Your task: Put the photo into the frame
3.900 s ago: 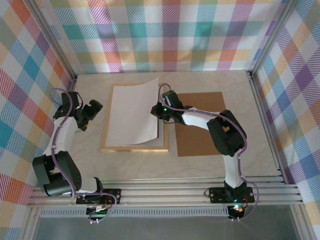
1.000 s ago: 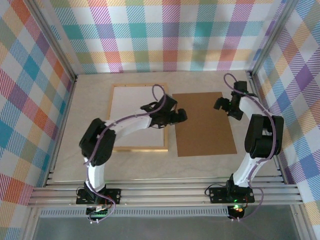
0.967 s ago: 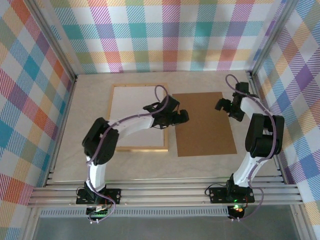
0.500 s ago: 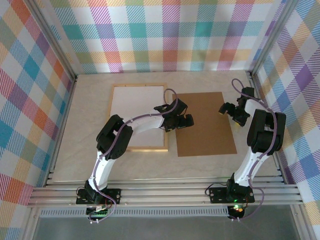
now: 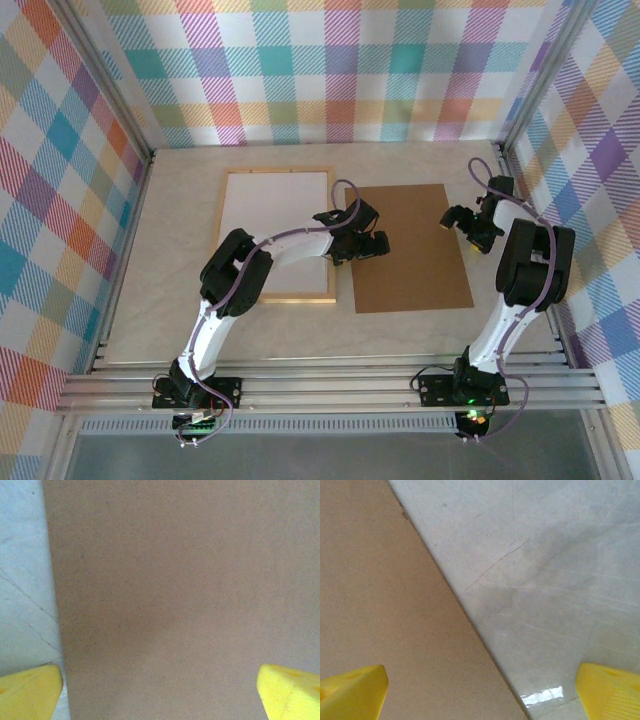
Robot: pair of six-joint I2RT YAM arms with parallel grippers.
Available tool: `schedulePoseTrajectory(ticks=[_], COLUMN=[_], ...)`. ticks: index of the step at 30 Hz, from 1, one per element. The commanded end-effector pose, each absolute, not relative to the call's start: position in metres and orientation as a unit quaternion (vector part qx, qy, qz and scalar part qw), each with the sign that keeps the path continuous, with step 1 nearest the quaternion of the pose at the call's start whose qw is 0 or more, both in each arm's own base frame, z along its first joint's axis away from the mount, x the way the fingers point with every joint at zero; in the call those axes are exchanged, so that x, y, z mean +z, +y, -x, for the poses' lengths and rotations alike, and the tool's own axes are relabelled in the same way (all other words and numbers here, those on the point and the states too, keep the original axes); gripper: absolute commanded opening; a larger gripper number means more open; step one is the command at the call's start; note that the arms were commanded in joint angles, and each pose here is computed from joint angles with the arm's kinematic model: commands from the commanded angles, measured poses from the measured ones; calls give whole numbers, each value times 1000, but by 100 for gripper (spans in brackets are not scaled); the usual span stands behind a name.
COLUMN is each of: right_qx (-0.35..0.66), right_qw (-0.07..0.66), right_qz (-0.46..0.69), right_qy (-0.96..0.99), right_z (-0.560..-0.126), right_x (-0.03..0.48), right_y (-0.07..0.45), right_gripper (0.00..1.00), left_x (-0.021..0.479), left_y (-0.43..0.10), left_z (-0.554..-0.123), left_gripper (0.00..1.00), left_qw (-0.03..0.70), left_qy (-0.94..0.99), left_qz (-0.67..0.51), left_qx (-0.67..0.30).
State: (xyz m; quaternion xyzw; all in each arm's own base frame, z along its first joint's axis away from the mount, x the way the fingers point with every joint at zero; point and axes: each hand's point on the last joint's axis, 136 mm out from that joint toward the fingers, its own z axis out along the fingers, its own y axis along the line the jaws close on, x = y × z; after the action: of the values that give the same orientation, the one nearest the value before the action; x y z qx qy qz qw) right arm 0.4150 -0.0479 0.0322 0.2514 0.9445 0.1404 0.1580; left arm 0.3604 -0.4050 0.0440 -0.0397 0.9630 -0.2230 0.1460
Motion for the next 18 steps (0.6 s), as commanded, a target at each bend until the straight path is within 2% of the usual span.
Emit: schedulePoseTrajectory(ticks=[1, 18], right_qx=[216, 232], right_qw=[118, 94], right_qz=[-235, -195], right_qy=[940, 948], right_z=[-404, -388], right_x=[17, 22], right_y=[-6, 34], right_gripper=[95, 91], left_x=[25, 33], left_y=[-408, -413], left_z=[-349, -352], left_gripper=[100, 100], left_qw=[121, 128], left_qy=[970, 968], left_qz=[34, 28], left_qx=[-206, -215])
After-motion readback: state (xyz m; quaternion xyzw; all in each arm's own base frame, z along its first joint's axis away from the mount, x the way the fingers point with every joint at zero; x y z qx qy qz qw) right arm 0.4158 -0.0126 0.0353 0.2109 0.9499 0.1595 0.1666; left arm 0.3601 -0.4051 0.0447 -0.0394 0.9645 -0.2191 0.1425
